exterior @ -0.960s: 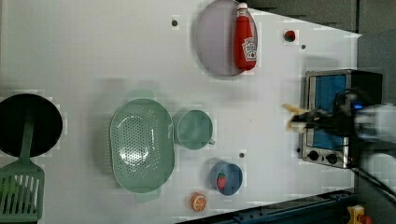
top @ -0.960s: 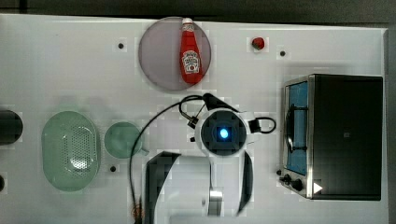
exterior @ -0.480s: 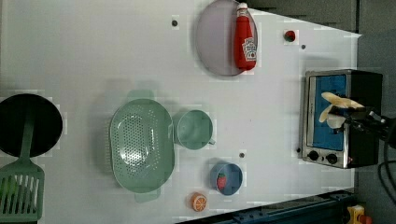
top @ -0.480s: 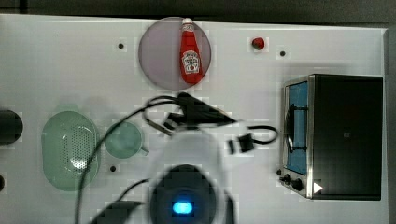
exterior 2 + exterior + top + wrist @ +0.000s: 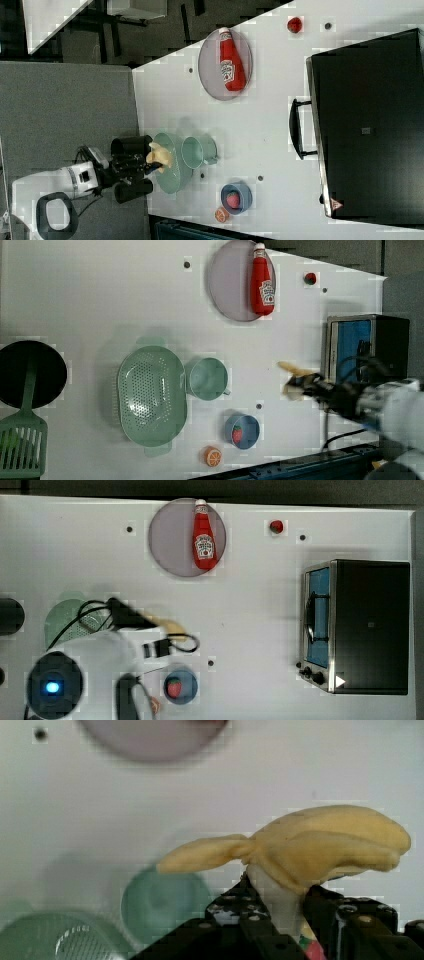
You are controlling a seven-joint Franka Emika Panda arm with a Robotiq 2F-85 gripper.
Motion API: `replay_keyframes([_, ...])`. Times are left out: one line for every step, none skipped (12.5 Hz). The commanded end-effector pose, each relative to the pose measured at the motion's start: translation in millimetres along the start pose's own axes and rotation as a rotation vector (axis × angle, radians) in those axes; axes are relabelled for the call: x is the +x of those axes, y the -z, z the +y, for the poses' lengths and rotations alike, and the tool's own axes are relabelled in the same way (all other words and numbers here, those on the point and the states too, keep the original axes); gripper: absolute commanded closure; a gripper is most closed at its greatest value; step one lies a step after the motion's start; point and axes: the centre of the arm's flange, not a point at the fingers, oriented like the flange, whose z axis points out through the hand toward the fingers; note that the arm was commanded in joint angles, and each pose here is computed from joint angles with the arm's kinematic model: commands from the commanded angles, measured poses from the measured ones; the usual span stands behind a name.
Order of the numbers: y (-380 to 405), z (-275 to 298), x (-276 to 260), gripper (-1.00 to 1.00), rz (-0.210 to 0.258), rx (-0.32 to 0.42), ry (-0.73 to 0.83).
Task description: Pick Banana and place it in mug.
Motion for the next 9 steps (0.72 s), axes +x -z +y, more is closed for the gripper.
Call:
replay_keyframes([-37,-37,-26,0.43,-0.074,-0.021,-0.203])
replay_keyframes([-52,-48,-29,0.43,-0.092,-0.003,-0.203])
replay_keyframes([-67,-57,-30,0.43,-0.101,0.017,-0.194])
replay_keyframes([-84,-63,-31,0.43,-0.116,0.026,-0.188])
replay_keyframes([-102,-68,-32,0.43,-0.132,0.034,-0.187])
replay_keyframes([-118,-71,-32,0.43,-0.144,0.046,-0.188])
replay_keyframes([-133,-72,-32,0.43,-0.159,0.046,-0.193])
replay_keyframes([-144,-72,-29,0.43,-0.169,0.042,-0.199])
replay_keyframes([-153,-70,-28,0.36,-0.178,0.03,-0.202])
